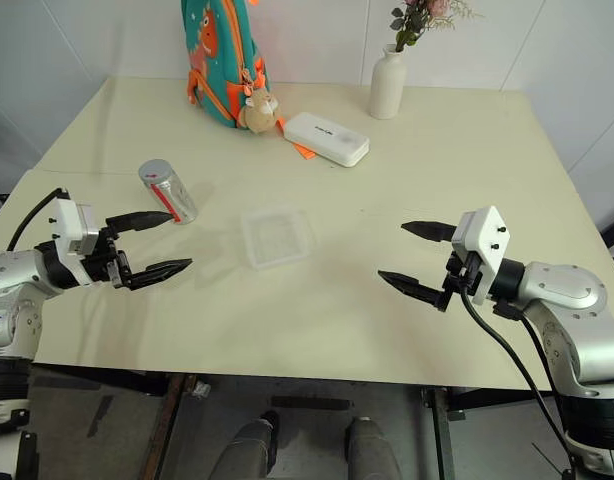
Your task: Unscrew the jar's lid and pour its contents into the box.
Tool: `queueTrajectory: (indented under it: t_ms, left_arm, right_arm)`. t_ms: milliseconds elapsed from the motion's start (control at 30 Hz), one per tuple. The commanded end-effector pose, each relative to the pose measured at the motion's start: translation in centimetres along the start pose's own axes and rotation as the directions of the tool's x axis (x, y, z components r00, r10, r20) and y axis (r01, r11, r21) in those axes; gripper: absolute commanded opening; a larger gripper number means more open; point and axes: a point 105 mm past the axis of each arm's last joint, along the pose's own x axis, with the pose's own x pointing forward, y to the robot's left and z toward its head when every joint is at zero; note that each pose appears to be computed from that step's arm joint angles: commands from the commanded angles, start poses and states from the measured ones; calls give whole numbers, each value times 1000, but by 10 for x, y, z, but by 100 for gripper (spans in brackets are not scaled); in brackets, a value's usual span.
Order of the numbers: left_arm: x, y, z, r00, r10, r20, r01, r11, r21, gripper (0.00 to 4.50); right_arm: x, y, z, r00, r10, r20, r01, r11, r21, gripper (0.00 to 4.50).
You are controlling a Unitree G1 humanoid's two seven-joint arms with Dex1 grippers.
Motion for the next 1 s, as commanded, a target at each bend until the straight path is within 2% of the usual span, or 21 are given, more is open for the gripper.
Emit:
queueTrajectory:
  t_ms: [33, 167, 300, 367, 467, 567, 700, 867, 1000]
  left_arm:
    - [-4, 4, 11, 998, 50, 31, -52, 997, 55, 448]
    - [-14, 3, 6, 989, 148, 24, -149, 988, 47, 448]
    - [-40, 2, -12, 932, 362, -4, -362, 932, -6, 448]
    - [-57, 7, -23, 850, 526, -27, -527, 849, -30, 448]
    - [-75, 13, -38, 664, 746, -43, -746, 659, -98, 448]
    - [-53, 8, -49, 604, 796, -41, -792, 594, -138, 448]
    - [-23, 9, -51, 616, 787, -28, -781, 606, -152, 448]
    - [2, 23, -50, 620, 784, -3, -771, 609, -185, 448]
    - [11, 44, -47, 573, 820, 3, -808, 565, -168, 448]
  right_arm:
    - [4, 6, 12, 999, 23, 34, -22, 999, -30, 450]
    - [9, 10, 9, 998, 35, 48, -34, 999, -9, 450]
    - [21, 15, 15, 993, 68, 98, -68, 998, -5, 450]
    - [29, 16, 22, 987, 84, 135, -85, 996, 2, 450]
    - [41, 16, 34, 977, 101, 189, -105, 994, 9, 450]
    - [54, 19, 43, 965, 140, 223, -141, 990, -9, 450]
    - [62, 18, 51, 958, 146, 247, -147, 989, -15, 450]
    - [70, 22, 57, 949, 154, 274, -153, 988, -24, 450]
    - [75, 32, 57, 942, 165, 293, -170, 985, -8, 450]
